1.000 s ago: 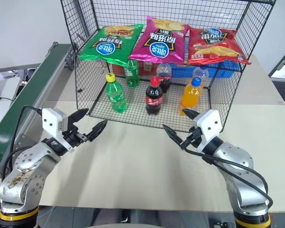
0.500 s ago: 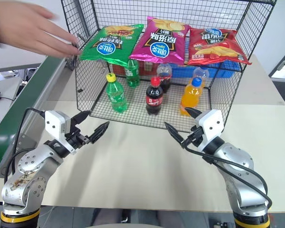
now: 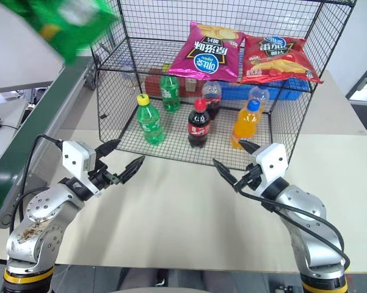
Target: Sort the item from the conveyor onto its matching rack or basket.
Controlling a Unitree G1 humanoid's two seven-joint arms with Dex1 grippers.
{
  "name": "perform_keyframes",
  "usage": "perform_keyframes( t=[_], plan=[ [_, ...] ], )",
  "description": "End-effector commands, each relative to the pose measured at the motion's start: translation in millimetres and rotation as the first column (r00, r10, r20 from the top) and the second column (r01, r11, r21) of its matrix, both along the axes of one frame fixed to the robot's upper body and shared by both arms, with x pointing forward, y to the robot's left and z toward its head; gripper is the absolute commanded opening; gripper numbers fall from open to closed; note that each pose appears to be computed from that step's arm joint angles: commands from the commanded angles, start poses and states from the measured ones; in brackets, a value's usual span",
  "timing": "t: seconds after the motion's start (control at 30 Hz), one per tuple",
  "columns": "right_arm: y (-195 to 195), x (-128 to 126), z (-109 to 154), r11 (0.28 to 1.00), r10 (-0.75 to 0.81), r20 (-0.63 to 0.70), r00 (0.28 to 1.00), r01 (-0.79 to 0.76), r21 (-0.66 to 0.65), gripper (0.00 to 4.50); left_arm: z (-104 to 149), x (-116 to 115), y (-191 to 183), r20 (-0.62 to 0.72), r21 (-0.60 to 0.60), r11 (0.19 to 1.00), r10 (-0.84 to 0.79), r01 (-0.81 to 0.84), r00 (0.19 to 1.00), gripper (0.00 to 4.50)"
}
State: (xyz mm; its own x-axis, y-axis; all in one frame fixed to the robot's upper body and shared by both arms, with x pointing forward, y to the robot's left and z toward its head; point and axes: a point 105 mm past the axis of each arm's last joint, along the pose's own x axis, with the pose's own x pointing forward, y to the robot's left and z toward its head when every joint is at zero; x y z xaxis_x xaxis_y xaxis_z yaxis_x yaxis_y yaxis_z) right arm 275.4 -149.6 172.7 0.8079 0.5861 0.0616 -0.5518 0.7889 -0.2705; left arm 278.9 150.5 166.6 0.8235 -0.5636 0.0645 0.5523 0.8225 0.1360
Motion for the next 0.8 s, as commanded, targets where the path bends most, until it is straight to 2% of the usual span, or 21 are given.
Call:
perform_keyframes(
  t=[0.03,0.33,0.43,0.67,0.8],
  plan=[
    [6,-3,14,0.999,0.036,0.059,0.998,-0.035,-0.009,4.50,6,-4,-1,0.036,0.014,1.000,0.001,-0.001,0.999,4.48],
    [21,2,18,0.994,0.108,0.051,0.993,-0.108,-0.007,4.50,2,-10,15,0.040,0.023,0.995,0.100,-0.101,0.994,4.48],
    [25,3,16,0.990,0.136,0.055,0.989,-0.134,-0.032,4.50,1,-12,18,0.050,0.067,0.992,0.102,-0.105,0.994,4.48],
    [26,5,16,0.987,0.154,0.050,0.987,-0.151,-0.046,4.50,-4,-16,22,0.035,0.052,0.991,0.125,-0.127,0.992,4.48],
    [26,7,19,0.986,0.168,0.032,0.985,-0.167,-0.028,4.50,-6,-14,38,0.005,0.010,0.979,0.202,-0.202,0.979,4.48]
  ],
)
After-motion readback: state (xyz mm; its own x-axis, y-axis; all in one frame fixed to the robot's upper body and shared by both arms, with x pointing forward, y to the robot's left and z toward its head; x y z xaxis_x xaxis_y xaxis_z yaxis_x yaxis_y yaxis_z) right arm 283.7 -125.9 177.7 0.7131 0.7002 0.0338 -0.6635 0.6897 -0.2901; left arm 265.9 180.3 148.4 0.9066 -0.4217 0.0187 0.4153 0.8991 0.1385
